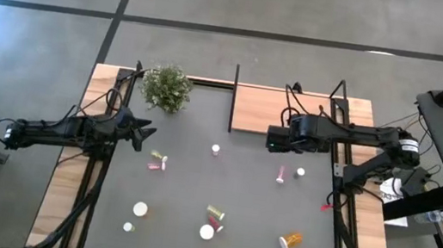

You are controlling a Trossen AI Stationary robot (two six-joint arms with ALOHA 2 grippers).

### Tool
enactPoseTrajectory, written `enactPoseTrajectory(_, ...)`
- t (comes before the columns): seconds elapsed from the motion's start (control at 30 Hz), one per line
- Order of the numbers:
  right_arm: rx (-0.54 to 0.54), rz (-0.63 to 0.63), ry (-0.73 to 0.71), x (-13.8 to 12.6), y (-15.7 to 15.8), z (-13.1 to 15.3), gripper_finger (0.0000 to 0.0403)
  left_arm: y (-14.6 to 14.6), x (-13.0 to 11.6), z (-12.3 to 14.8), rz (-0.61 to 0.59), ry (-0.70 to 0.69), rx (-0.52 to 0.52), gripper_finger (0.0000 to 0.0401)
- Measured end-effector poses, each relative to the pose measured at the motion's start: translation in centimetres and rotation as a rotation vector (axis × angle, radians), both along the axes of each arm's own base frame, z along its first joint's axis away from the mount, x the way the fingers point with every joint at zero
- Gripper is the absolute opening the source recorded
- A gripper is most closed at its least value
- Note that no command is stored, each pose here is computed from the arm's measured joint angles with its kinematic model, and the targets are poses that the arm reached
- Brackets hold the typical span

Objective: Pick and place medicine bottles onto shelf by color
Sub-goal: Put the top right blue pill bottle on the shelf

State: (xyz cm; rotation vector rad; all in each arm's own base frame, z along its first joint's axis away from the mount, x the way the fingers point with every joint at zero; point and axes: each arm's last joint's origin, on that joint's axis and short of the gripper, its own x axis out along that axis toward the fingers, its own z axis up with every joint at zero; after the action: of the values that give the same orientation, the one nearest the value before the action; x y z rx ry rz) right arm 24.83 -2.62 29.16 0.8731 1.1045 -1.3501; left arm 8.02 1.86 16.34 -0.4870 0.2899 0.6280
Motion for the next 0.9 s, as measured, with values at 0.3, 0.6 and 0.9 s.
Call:
enactPoseTrajectory(0.3,0.051,-0.103,-0.014,-1.5,0.3,-0.3,0.0217,0.0,0.0,0.0,0.000,0.000,0.000,0.0205)
enactPoseTrajectory(0.6,0.131,-0.276,-0.053,-3.9,0.7,-1.9,0.0217,0.0,0.0,0.0,0.000,0.000,0.000,0.0205)
enactPoseTrajectory(0.9,0.236,-0.509,-0.146,-5.9,1.2,-5.8,0.0217,0.0,0.0,0.0,0.000,0.000,0.000,0.0205)
